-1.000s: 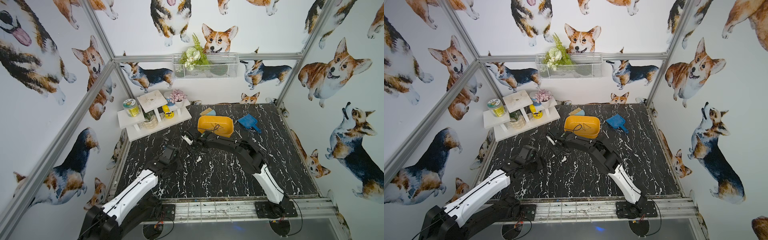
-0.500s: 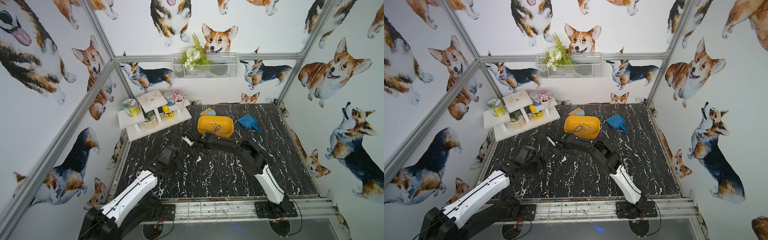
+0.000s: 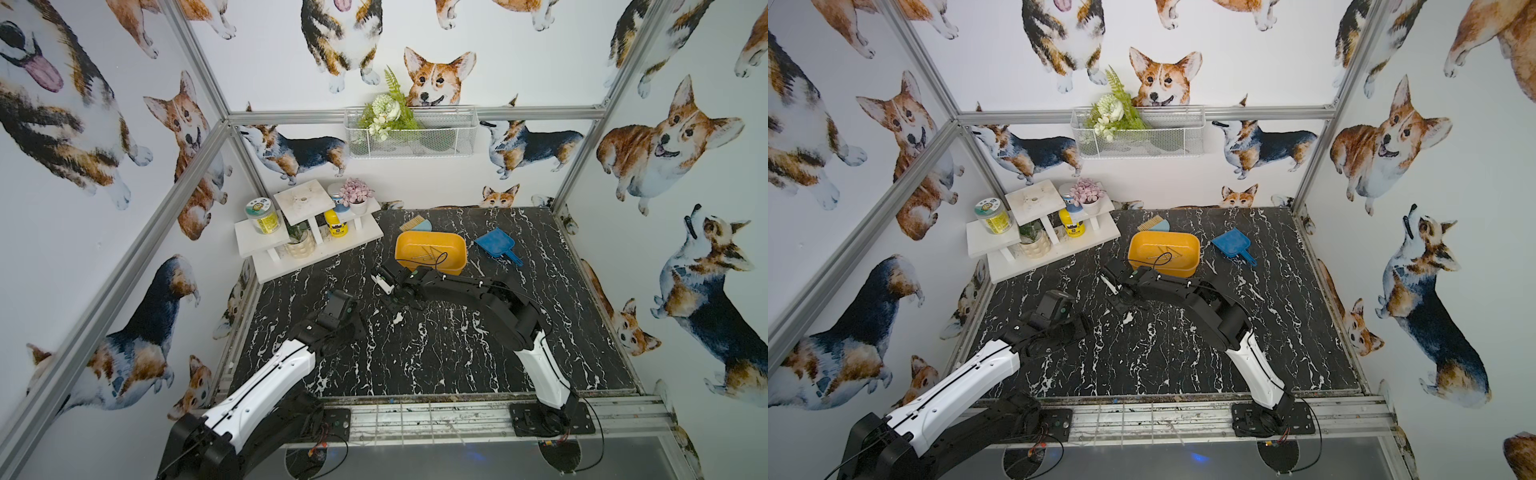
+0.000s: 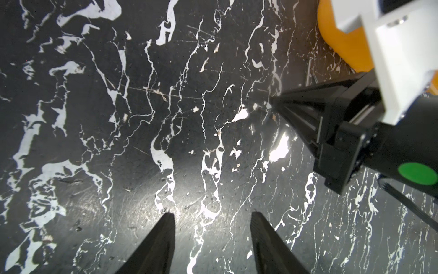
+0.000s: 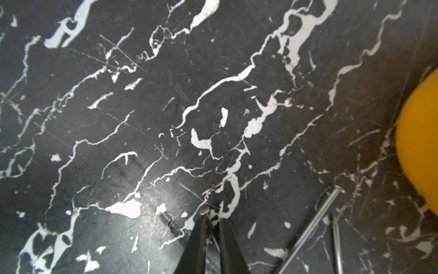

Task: Put the nails on the desktop into the storage box
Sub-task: Pick up the nail from the center of the board, then place the nail in the storage box.

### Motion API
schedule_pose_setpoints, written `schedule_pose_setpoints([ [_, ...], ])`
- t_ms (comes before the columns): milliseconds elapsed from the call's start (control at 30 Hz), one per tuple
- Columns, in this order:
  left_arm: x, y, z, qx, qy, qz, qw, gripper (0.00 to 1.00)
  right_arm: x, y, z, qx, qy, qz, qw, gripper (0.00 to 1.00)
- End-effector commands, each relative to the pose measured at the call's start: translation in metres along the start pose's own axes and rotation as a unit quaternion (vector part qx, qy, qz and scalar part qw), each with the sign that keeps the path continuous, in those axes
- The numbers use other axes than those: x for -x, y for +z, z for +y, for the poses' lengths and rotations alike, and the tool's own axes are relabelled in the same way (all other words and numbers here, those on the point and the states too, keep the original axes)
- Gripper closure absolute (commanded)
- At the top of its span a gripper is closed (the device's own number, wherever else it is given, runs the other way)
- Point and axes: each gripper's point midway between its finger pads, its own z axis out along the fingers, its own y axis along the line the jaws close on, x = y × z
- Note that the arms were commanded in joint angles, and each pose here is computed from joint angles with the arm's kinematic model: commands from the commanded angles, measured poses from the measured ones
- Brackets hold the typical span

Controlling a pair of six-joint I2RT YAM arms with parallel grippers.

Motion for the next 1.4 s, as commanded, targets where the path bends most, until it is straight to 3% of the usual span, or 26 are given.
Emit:
schedule_pose_setpoints([
  [0,0.004,-0.001,-0.003,-0.004,0.001,-0.006,1.000,0.43,-0.041,0.005,-0.003,-0.003,0.002,0.076,0.997,0.90],
  [133,0.005,-0.001,-0.004,-0.006,0.001,-0.006,1.000,0.43,-0.045,0.004,-0.002,0.000,0.001,0.079,0.997,1.00],
  [600,0.015,-0.001,-0.015,-0.011,0.011,-0.011,1.000,0.43,-0.025,-0.047,0.015,0.058,0.008,0.026,0.998,1.00],
  [833,0.022,0.000,-0.025,-0.017,0.018,-0.013,1.000,0.43,-0.002,-0.082,-0.001,0.070,0.030,-0.014,0.997,1.00],
  [1100,0.034,-0.001,-0.045,-0.044,0.028,-0.021,0.998,0.43,0.037,-0.113,-0.076,0.036,0.080,-0.063,0.994,1.00],
  [1367,0.051,-0.004,-0.071,-0.070,0.043,-0.029,0.996,0.43,0.060,-0.107,-0.171,-0.025,0.155,-0.090,0.984,1.00],
])
